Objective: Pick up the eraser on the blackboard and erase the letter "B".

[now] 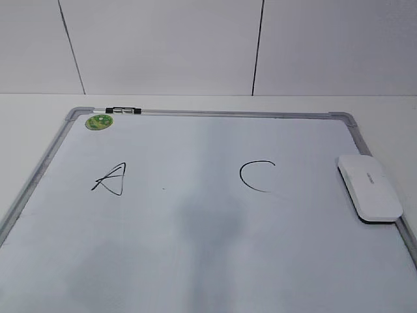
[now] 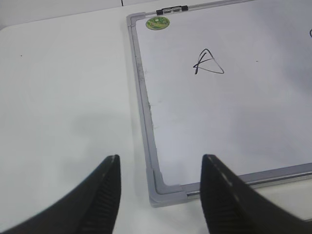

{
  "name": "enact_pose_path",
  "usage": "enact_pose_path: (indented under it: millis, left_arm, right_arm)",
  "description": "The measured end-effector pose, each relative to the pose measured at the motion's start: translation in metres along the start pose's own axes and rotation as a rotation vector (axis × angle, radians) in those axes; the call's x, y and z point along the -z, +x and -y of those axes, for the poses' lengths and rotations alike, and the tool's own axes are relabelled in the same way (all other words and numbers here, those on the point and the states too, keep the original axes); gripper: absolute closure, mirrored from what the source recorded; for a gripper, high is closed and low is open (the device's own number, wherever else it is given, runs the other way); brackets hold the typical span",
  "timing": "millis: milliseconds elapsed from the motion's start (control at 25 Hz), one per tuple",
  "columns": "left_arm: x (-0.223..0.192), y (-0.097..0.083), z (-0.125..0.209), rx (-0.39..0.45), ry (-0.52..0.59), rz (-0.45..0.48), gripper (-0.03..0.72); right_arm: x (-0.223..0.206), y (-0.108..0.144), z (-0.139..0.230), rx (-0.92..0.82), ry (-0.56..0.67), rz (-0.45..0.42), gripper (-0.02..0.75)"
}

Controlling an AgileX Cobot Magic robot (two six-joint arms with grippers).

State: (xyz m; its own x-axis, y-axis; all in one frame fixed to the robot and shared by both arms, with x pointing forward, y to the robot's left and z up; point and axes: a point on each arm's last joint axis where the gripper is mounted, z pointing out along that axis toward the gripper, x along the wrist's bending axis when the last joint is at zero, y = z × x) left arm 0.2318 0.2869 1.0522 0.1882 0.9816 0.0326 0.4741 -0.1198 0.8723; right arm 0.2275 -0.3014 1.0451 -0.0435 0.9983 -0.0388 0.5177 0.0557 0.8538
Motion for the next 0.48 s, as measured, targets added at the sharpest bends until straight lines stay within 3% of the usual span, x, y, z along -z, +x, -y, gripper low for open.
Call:
enact_pose_path:
  millis: [120,480]
  left_arm:
    - [0.0000,0.0000,0.0000,0.000,0.000,0.000,0.301]
    - [0.0000,0.0000,0.0000,0.000,0.000,0.000,0.315]
  right_arm:
    - [0.0000,0.0006,0.0000,-0.030,0.002,0.049,0.144]
    - [0.0000,0.0007,0.0000,-0.034,0.003,0.057,0.144]
